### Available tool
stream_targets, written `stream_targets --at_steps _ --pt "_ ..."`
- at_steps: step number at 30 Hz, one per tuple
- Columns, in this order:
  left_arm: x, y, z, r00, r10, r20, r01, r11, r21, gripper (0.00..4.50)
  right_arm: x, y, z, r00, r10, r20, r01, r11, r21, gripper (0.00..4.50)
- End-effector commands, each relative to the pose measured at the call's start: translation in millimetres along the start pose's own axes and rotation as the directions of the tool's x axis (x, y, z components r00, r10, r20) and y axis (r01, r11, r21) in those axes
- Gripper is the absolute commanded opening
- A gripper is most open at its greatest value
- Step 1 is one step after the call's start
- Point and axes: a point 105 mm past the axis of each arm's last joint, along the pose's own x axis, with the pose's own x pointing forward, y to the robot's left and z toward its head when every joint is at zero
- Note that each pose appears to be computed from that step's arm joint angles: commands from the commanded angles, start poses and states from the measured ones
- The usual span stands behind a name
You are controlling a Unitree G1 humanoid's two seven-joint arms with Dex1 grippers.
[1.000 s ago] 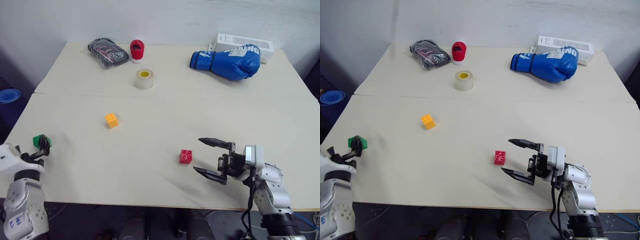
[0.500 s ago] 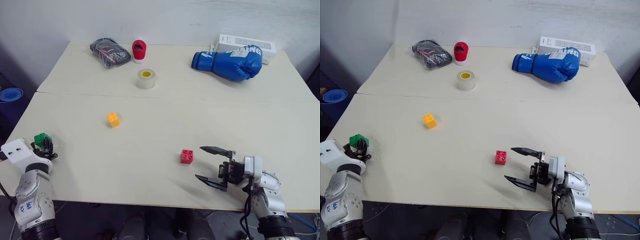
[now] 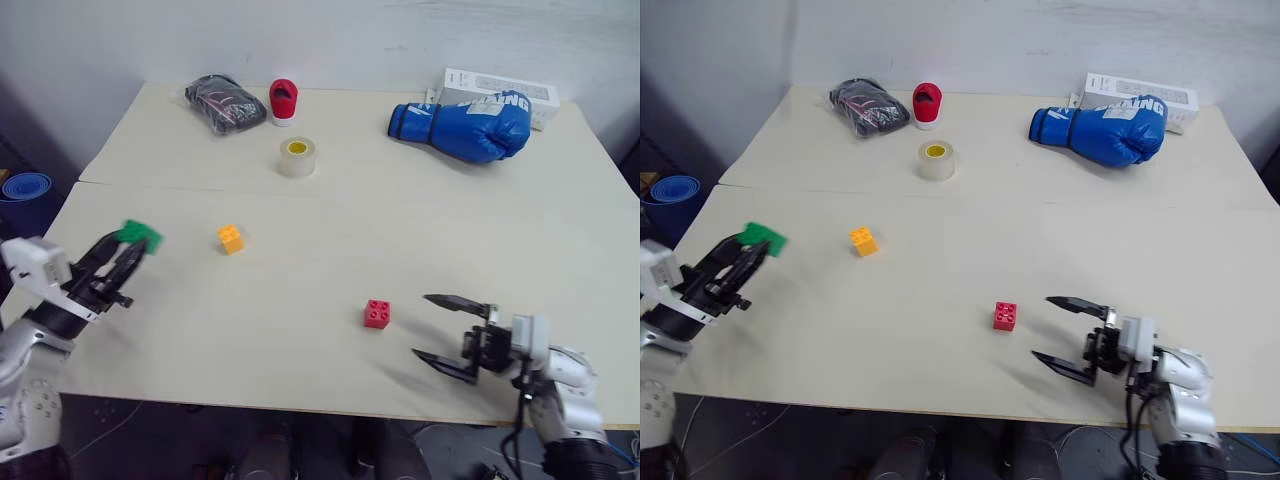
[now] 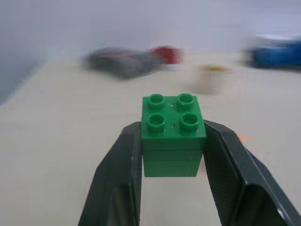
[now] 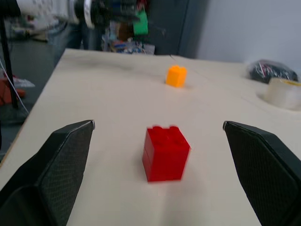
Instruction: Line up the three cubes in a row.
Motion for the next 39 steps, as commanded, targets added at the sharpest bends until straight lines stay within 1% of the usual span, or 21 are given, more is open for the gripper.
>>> stream_targets --at_steps 1,4,6,9,11,12,15,18,21,26,28,33,39 --pt "25 -72 -8 0.851 -0.512 -0.118 0.517 0.856 0.013 1.47 -24 -2 10 0.998 -0.043 -0.042 0.042 0.999 -0.031 4.50" --pt "39 -99 -21 0.673 -0.709 -0.212 0.732 0.680 0.051 1.47 -34 1 14 0.996 -0.057 -0.070 0.055 0.998 -0.030 4.50" --pt "56 -112 -28 0.570 -0.791 -0.221 0.817 0.574 0.050 1.47 -37 5 17 0.995 -0.065 -0.082 0.063 0.998 -0.029 4.50" --pt "76 -123 -37 0.473 -0.850 -0.233 0.879 0.471 0.067 1.47 -35 10 24 0.993 -0.076 -0.087 0.073 0.997 -0.029 4.50" --pt "87 -128 -47 0.421 -0.867 -0.266 0.906 0.414 0.084 1.47 -32 13 29 0.992 -0.086 -0.089 0.083 0.996 -0.029 4.50" --pt "94 -129 -52 0.409 -0.868 -0.280 0.912 0.400 0.092 1.47 -30 15 32 0.991 -0.096 -0.088 0.094 0.995 -0.031 4.50" --pt "109 -129 -60 0.408 -0.863 -0.298 0.912 0.396 0.102 1.47 -23 19 39 0.990 -0.113 -0.086 0.110 0.993 -0.035 4.50" --pt "116 -130 -69 0.402 -0.854 -0.331 0.915 0.388 0.111 1.47 -9 22 49 0.989 -0.129 -0.076 0.126 0.991 -0.043 4.50" --pt "119 -126 -74 0.434 -0.834 -0.341 0.900 0.421 0.115 1.47 -2 23 54 0.987 -0.143 -0.076 0.140 0.989 -0.043 4.50" --pt "112 -122 -79 0.457 -0.820 -0.344 0.885 0.457 0.086 1.47 6 24 60 0.988 -0.127 -0.084 0.125 0.992 -0.036 4.50" --pt "111 -121 -80 0.483 -0.806 -0.342 0.869 0.488 0.077 1.47 8 24 62 0.990 -0.106 -0.091 0.102 0.994 -0.042 4.50" --pt "102 -117 -88 0.514 -0.783 -0.350 0.846 0.530 0.058 1.47 13 16 68 0.992 -0.075 -0.099 0.071 0.996 -0.046 4.50" --pt "101 -116 -94 0.528 -0.771 -0.356 0.835 0.547 0.056 1.47 16 10 68 0.993 -0.066 -0.099 0.063 0.997 -0.040 4.50"
